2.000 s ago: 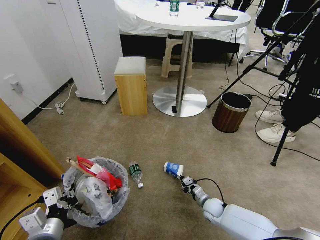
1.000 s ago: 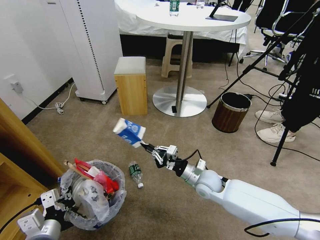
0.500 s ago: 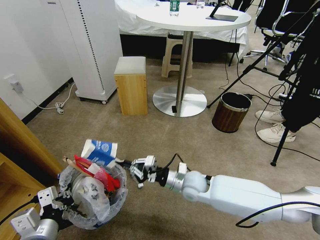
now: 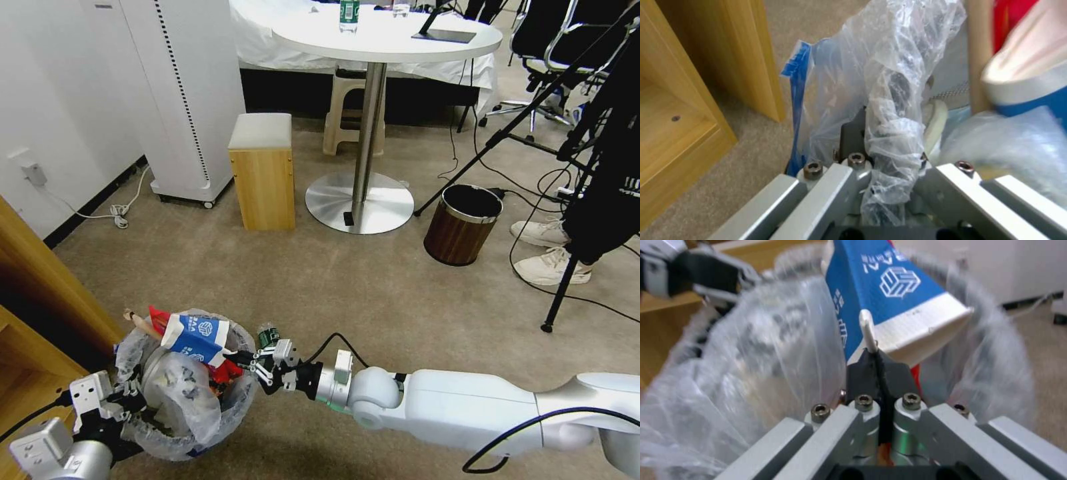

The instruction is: Pick up the trash bin and place the garbage on the floor into it.

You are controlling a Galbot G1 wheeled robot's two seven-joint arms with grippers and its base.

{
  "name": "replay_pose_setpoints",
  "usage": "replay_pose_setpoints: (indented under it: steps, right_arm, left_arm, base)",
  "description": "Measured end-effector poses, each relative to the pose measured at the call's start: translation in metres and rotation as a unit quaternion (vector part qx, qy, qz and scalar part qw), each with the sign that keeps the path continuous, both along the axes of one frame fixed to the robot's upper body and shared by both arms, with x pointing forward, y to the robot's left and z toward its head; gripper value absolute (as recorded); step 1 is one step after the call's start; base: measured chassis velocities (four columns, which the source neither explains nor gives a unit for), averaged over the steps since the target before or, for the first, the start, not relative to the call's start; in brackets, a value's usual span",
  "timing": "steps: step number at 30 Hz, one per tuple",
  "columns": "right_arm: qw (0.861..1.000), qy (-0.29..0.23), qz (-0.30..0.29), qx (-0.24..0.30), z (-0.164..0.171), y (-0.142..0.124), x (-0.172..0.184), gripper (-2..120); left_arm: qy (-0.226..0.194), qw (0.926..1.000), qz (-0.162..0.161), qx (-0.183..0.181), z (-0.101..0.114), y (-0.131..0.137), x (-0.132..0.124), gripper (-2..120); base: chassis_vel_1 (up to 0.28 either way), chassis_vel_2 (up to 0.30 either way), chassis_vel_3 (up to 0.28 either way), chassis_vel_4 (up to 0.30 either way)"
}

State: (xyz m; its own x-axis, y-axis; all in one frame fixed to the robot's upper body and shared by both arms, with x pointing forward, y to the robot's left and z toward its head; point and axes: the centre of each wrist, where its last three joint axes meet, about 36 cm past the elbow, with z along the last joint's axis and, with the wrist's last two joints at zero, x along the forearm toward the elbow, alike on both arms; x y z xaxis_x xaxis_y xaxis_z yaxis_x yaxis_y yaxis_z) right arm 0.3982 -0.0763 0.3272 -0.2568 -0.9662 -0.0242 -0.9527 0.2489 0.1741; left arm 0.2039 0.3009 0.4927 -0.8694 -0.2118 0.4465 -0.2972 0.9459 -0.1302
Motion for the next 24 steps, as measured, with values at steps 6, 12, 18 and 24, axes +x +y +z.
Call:
replay_pose_setpoints:
  steps: [6,12,18,24]
  right_arm:
    - [0.999,0.033,-0.015,-0.018,0.005,0.012,-0.016,0]
    - [0.995,0.064,-0.053,-0.049,0.012,0.021,-0.032,0]
    - [0.995,0.063,-0.065,-0.050,0.015,0.024,-0.037,3]
    - [0.995,0.063,-0.060,-0.039,0.021,0.022,-0.043,25]
  left_arm:
    - [0.000,1.0000,0.000,0.001,0.002,-0.002,-0.002,0]
    - [0.000,1.0000,0.000,0.001,0.001,-0.003,-0.003,0]
    - [-0.001,1.0000,0.000,0.002,0.000,-0.003,-0.003,0]
    - [0.004,1.0000,0.000,-0.001,-0.005,-0.001,-0.001,0]
  base:
    - [0.000,0.000,0.000,0.000]
    - [0.000,0.000,0.000,0.000]
    - [0.000,0.000,0.000,0.000]
    - [0.000,0.000,0.000,0.000]
